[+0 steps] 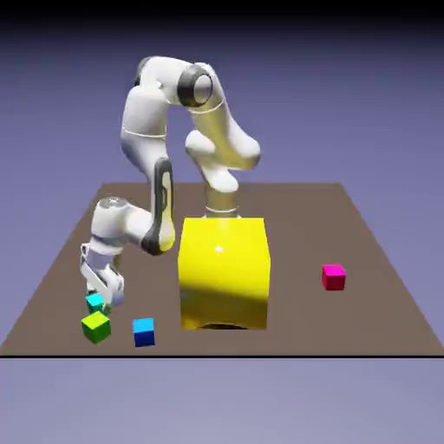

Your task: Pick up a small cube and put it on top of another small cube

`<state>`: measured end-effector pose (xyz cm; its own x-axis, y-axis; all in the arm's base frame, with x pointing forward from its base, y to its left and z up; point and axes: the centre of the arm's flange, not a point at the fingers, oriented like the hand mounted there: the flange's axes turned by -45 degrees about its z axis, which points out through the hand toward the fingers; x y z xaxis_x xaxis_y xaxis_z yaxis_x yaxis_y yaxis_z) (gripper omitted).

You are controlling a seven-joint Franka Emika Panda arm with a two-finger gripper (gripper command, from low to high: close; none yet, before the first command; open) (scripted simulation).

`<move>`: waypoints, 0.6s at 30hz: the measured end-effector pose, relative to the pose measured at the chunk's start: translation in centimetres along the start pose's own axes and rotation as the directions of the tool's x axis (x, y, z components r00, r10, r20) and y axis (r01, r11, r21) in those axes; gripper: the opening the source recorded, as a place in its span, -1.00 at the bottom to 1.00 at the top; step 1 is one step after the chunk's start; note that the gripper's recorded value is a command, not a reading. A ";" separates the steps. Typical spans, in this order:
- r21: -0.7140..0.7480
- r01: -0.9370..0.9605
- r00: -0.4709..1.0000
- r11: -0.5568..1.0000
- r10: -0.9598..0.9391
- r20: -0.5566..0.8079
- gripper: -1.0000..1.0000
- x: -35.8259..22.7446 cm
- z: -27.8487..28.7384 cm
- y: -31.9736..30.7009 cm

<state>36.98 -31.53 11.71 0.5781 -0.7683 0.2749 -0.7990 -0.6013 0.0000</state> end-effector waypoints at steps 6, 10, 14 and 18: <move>-0.002 0.001 1.000 1.000 -0.001 -0.001 -1.00 0.6 -5.5 0.0; 0.070 0.104 0.995 0.992 -0.103 -0.016 -1.00 0.3 -9.3 -7.5; 0.161 0.220 0.975 0.962 -0.218 -0.035 -1.00 -2.4 -13.4 -17.1; 0.237 0.338 0.941 0.911 -0.332 -0.063 -1.00 -7.0 -18.4 -25.7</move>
<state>50.45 -6.65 27.48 0.7993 -0.5093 0.3189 -0.4935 -0.8592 -0.1352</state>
